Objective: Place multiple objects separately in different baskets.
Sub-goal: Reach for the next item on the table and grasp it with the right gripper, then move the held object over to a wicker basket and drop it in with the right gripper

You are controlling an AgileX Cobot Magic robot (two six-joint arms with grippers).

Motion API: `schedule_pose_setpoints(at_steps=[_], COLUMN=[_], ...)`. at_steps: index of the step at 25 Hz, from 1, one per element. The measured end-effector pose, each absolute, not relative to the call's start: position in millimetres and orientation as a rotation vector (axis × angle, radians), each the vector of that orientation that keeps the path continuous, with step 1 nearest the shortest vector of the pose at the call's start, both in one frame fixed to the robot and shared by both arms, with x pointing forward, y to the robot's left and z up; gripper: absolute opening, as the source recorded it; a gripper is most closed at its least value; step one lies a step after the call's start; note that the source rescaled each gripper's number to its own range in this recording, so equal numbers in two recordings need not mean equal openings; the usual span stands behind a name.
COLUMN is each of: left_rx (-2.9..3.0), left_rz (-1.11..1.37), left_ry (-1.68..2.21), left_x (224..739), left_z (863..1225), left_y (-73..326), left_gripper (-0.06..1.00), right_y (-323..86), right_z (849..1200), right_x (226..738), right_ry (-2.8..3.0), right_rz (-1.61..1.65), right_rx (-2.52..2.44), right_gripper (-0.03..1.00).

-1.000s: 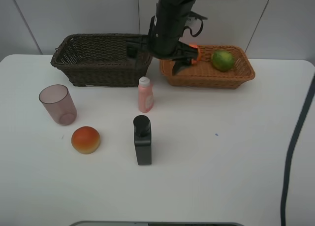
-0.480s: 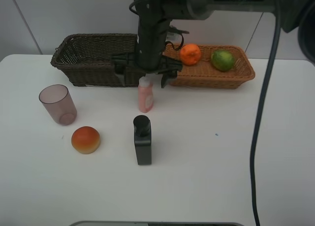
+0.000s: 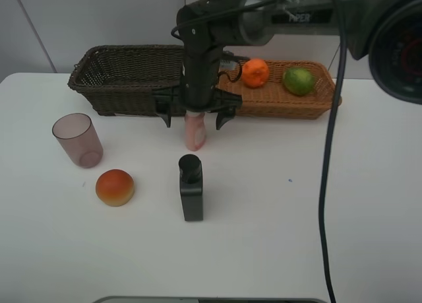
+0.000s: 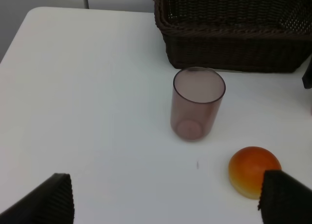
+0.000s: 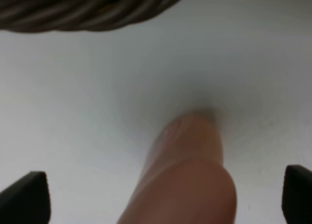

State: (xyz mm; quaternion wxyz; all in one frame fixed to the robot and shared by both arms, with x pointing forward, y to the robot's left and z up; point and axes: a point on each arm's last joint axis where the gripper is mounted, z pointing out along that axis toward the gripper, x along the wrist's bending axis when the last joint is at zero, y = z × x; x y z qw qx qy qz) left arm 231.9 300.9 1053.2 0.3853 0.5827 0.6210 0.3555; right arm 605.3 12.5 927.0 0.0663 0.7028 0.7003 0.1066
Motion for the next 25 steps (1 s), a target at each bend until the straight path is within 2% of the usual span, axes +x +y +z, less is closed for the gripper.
schedule_pose_setpoints(at_steps=[2, 4, 6, 8, 9, 25], left_rx=[1.484, 1.484, 1.484, 1.484, 1.484, 1.484], left_rz=[0.906, 0.906, 0.906, 0.906, 0.906, 0.906], left_ry=[1.582, 1.582, 1.582, 1.582, 1.582, 1.582], left_x=[231.9, 231.9, 231.9, 231.9, 231.9, 231.9], left_z=[1053.2, 1053.2, 1053.2, 1053.2, 1053.2, 1053.2], left_y=[300.9, 300.9, 300.9, 300.9, 300.9, 300.9], left_gripper=[0.98, 0.98, 0.98, 0.98, 0.98, 0.98], right_y=[12.6, 12.8, 12.8, 12.7, 12.6, 12.6], right_z=[923.3, 919.5, 918.1, 918.1, 918.2, 918.2], right_x=[605.5, 605.6, 605.6, 605.7, 605.8, 605.8], right_ry=[2.113, 2.115, 2.115, 2.113, 2.112, 2.112], right_rz=[0.310, 0.298, 0.294, 0.294, 0.294, 0.294], right_rx=[2.120, 2.121, 2.121, 2.121, 2.120, 2.120], right_gripper=[0.97, 0.82, 0.53, 0.12, 0.00, 0.01])
